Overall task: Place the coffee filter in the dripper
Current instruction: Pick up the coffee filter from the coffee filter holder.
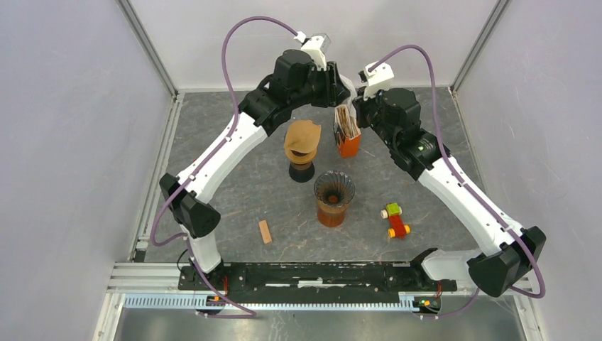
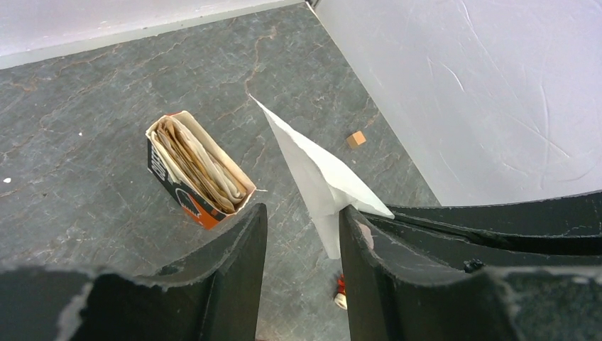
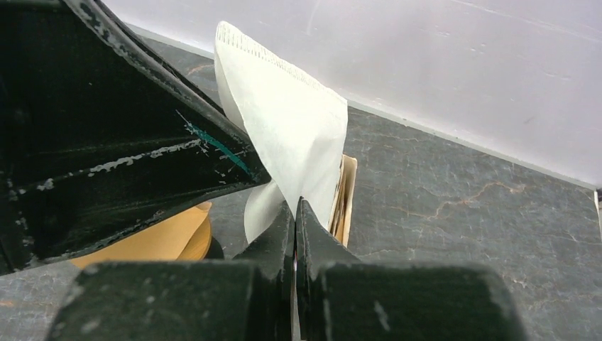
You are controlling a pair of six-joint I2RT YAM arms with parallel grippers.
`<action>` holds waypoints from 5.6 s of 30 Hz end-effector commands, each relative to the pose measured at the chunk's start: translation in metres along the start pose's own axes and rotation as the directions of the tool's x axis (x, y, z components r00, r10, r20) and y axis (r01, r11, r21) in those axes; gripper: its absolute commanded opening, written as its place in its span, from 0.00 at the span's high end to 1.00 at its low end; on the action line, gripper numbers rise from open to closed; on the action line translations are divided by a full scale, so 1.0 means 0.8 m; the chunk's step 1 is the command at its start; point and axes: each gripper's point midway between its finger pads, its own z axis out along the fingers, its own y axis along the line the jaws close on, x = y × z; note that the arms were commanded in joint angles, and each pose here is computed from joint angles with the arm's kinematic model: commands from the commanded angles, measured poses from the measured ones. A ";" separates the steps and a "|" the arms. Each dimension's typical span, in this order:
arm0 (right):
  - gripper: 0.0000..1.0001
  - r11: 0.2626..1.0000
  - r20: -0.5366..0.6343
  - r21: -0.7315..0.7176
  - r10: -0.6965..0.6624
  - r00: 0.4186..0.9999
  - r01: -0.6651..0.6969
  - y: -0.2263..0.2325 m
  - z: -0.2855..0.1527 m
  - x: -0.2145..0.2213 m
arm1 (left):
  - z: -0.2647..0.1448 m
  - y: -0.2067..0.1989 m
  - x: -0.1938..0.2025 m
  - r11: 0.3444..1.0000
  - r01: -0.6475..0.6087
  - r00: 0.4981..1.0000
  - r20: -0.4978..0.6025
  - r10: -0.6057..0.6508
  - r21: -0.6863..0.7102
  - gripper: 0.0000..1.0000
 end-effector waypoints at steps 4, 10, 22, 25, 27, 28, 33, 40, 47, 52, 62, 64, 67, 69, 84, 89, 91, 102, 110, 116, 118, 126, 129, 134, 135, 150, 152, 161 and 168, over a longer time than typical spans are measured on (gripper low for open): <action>1.00 0.999 0.044 0.033 -0.004 0.999 0.002 -0.005 -0.004 -0.009 | 0.008 -0.016 -0.018 0.999 -0.013 0.999 0.045 0.011 0.048 0.51; 1.00 0.998 0.032 0.065 -0.019 0.999 0.017 -0.011 0.000 -0.004 | 0.007 -0.027 -0.016 0.996 0.013 0.999 0.028 -0.015 0.087 0.48; 1.00 0.993 0.001 0.103 -0.059 0.998 0.059 -0.020 0.004 0.016 | -0.014 -0.040 -0.010 0.989 0.047 0.999 0.005 -0.048 0.138 0.47; 1.00 0.994 0.001 0.095 -0.057 0.998 0.056 -0.018 0.005 0.017 | -0.014 -0.039 -0.010 0.990 0.044 0.999 0.008 -0.046 0.136 0.47; 1.00 0.994 0.002 0.093 -0.057 0.998 0.057 -0.018 0.005 0.016 | -0.013 -0.039 -0.010 0.989 0.046 0.999 0.005 -0.047 0.138 0.47; 1.00 0.994 0.001 0.093 -0.058 0.998 0.058 -0.018 0.005 0.017 | -0.011 -0.040 -0.009 0.989 0.049 0.999 0.004 -0.050 0.139 0.47; 1.00 0.994 -0.009 0.090 -0.061 0.998 0.061 -0.017 0.006 0.024 | -0.010 -0.042 -0.013 0.988 0.055 0.998 0.008 -0.057 0.143 0.46; 1.00 0.995 -0.003 0.079 -0.054 0.999 0.054 -0.014 0.006 0.020 | 0.002 -0.035 -0.008 0.991 0.050 0.999 0.002 -0.051 0.121 0.52; 1.00 0.996 -0.012 0.066 -0.056 0.998 0.056 -0.011 0.009 0.025 | 0.012 -0.037 -0.008 0.989 0.057 0.998 -0.004 -0.057 0.136 0.61; 1.00 0.997 -0.012 0.057 -0.054 0.998 0.055 -0.008 0.009 0.026 | 0.018 -0.040 -0.009 0.988 0.060 0.998 -0.003 -0.060 0.144 0.61; 1.00 0.997 -0.006 0.056 -0.052 0.999 0.053 -0.008 0.008 0.023 | 0.026 -0.040 0.002 0.985 0.067 0.998 -0.028 -0.064 0.159 0.82; 1.00 0.997 -0.007 0.058 -0.053 0.999 0.054 -0.009 0.007 0.024 | 0.025 -0.041 0.003 0.985 0.064 0.998 -0.029 -0.060 0.163 0.89; 1.00 0.996 -0.006 0.063 -0.055 0.998 0.055 -0.011 0.006 0.024 | 0.023 -0.041 0.002 0.985 0.055 0.998 -0.027 -0.051 0.165 0.98; 1.00 0.995 -0.004 0.079 -0.063 0.998 0.063 -0.015 0.004 0.023 | 0.020 -0.042 0.001 0.985 0.040 0.999 -0.025 -0.037 0.170 0.98; 1.00 0.977 0.018 0.178 -0.118 0.993 0.113 -0.042 -0.012 0.013 | -0.004 -0.021 0.005 0.984 -0.142 0.990 -0.005 0.143 0.109 0.98; 1.00 0.975 0.025 0.190 -0.123 0.992 0.116 -0.045 -0.017 0.010 | -0.009 -0.014 0.006 0.980 -0.177 0.984 -0.004 0.178 0.087 0.98; 1.00 0.973 0.026 0.198 -0.125 0.992 0.118 -0.048 -0.018 0.011 | -0.011 -0.012 0.004 0.978 -0.193 0.981 0.002 0.193 0.075 0.98; 1.00 0.976 0.032 0.189 -0.118 0.992 0.110 -0.048 -0.021 0.012 | -0.013 -0.008 0.004 0.960 -0.273 0.962 0.007 0.273 0.053 0.98; 0.97 0.993 0.052 0.087 -0.088 0.995 0.084 -0.028 -0.017 0.011 | -0.012 -0.028 0.016 0.957 -0.261 0.964 -0.011 0.264 0.129 0.98; 0.78 0.998 0.053 0.030 -0.058 0.997 0.057 -0.019 -0.014 0.017 | -0.017 -0.041 0.015 0.954 -0.253 0.966 -0.004 0.257 0.162 0.98; 0.75 0.999 0.051 0.012 -0.052 0.997 0.051 -0.017 -0.013 0.019 | -0.018 -0.044 0.015 0.953 -0.250 0.967 -0.005 0.255 0.172 0.98; 0.73 0.999 0.051 0.002 -0.047 0.998 0.047 -0.015 -0.007 0.015 | -0.022 -0.053 0.022 0.948 -0.244 0.968 -0.017 0.252 0.203 0.98; 0.73 0.999 0.045 0.006 -0.051 0.998 0.051 -0.015 -0.004 0.015 | -0.023 -0.054 0.024 0.947 -0.245 0.967 -0.018 0.254 0.207 0.98; 1.00 0.998 0.049 0.021 -0.053 0.997 0.052 -0.019 -0.006 0.013 | -0.024 -0.046 0.021 0.945 -0.275 0.960 -0.009 0.280 0.177 0.98; 1.00 0.998 0.051 0.025 -0.051 0.997 0.050 -0.020 -0.008 0.012 | -0.024 -0.044 0.020 0.945 -0.281 0.958 -0.007 0.286 0.167 0.98; 1.00 0.994 0.056 0.106 0.021 0.998 -0.027 -0.036 -0.011 0.007 | 0.012 -0.041 0.033 0.977 -0.177 0.983 -0.036 0.182 0.117 0.46; 1.00 0.994 0.059 0.106 0.024 0.998 -0.030 -0.036 -0.012 0.005 | 0.015 -0.039 0.036 0.978 -0.174 0.983 -0.041 0.180 0.111 0.44; 1.00 0.993 0.057 0.091 0.073 0.996 -0.078 -0.033 -0.011 0.007 | 0.031 -0.032 0.045 0.981 -0.178 0.982 -0.048 0.182 0.073 0.45; 1.00 0.991 0.047 0.079 0.107 0.993 -0.110 -0.032 -0.012 0.016 | 0.036 -0.029 0.038 0.982 -0.185 0.982 -0.034 0.187 0.043 0.50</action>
